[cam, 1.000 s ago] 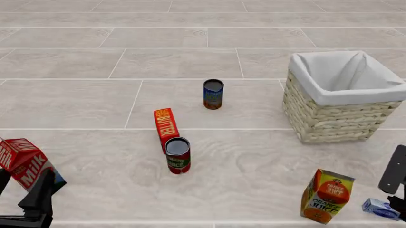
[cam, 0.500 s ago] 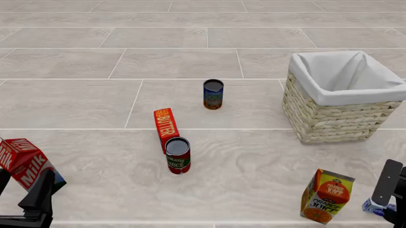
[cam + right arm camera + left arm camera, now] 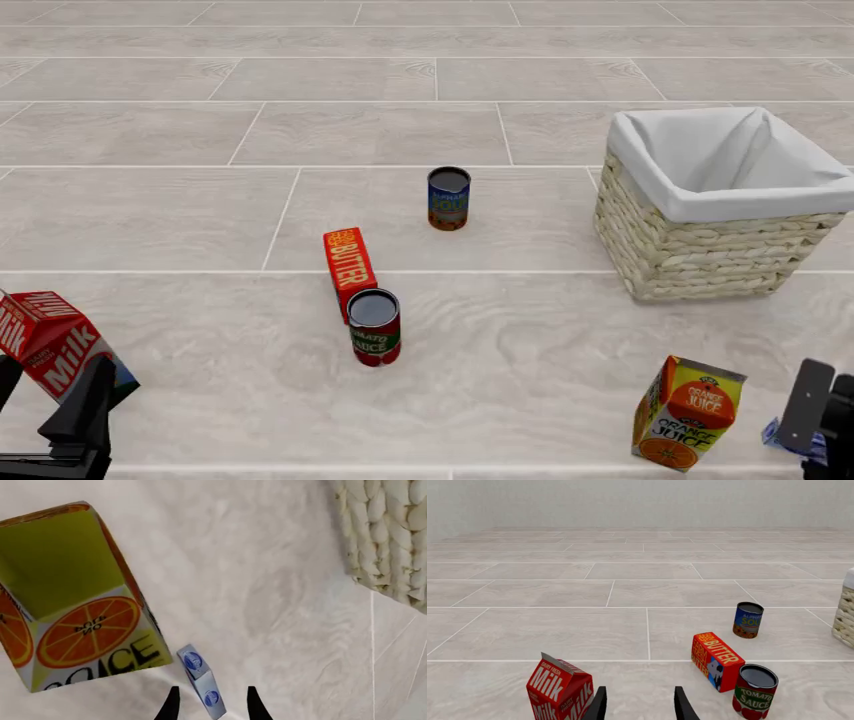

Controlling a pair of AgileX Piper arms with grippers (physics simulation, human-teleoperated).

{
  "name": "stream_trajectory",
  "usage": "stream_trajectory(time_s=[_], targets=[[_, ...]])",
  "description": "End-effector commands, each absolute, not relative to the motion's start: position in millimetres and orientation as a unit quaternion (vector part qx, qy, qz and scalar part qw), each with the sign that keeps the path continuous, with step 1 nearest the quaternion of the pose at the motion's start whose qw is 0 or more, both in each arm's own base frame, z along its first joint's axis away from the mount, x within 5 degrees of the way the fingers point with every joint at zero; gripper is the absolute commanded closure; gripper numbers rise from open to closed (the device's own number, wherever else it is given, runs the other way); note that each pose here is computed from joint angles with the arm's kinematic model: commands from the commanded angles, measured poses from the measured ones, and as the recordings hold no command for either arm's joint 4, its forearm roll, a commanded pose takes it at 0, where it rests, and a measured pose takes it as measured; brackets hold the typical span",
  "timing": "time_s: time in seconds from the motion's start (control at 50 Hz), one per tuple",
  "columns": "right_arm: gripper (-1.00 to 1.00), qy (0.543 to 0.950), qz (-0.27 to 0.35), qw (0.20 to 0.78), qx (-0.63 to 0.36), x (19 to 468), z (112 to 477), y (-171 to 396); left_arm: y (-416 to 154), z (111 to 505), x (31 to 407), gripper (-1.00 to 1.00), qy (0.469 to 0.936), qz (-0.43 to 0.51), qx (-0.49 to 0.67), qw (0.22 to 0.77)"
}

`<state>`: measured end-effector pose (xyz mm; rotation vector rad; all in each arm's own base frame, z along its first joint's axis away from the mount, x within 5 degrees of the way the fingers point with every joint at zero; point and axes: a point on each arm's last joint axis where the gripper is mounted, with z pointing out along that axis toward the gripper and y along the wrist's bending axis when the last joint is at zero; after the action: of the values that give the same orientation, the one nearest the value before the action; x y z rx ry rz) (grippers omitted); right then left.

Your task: Pick the cream cheese and place it in the basket.

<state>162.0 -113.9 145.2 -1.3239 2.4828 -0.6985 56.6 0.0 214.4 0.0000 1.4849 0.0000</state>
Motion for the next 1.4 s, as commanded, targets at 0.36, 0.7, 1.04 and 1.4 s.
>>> stream_trajectory(time_s=[0.36, 0.7, 1.04, 1.4], targets=[[-1.0, 0.858, -0.241, 0.109, -0.439, 168.0, 126.4, -133.6, 0.0, 214.4, 56.6, -1.0, 0.676, 0.0, 0.0, 0.737], [-1.0, 0.861, -0.219, 0.094, -0.449, 162.3, 94.6, -132.6, 0.0, 214.4, 56.6, -1.0, 0.676, 0.0, 0.0, 0.737], [1.0, 0.83, -0.247, 0.119, -0.487, 159.4, 110.6, -106.9, 0.0, 214.4, 56.6, -1.0, 0.676, 0.0, 0.0, 0.737], [1.0, 0.832, -0.271, 0.169, -0.454, 161.0, 145.8, -91.0, 0.0, 214.4, 56.6, -1.0, 0.676, 0.0, 0.0, 0.737]])
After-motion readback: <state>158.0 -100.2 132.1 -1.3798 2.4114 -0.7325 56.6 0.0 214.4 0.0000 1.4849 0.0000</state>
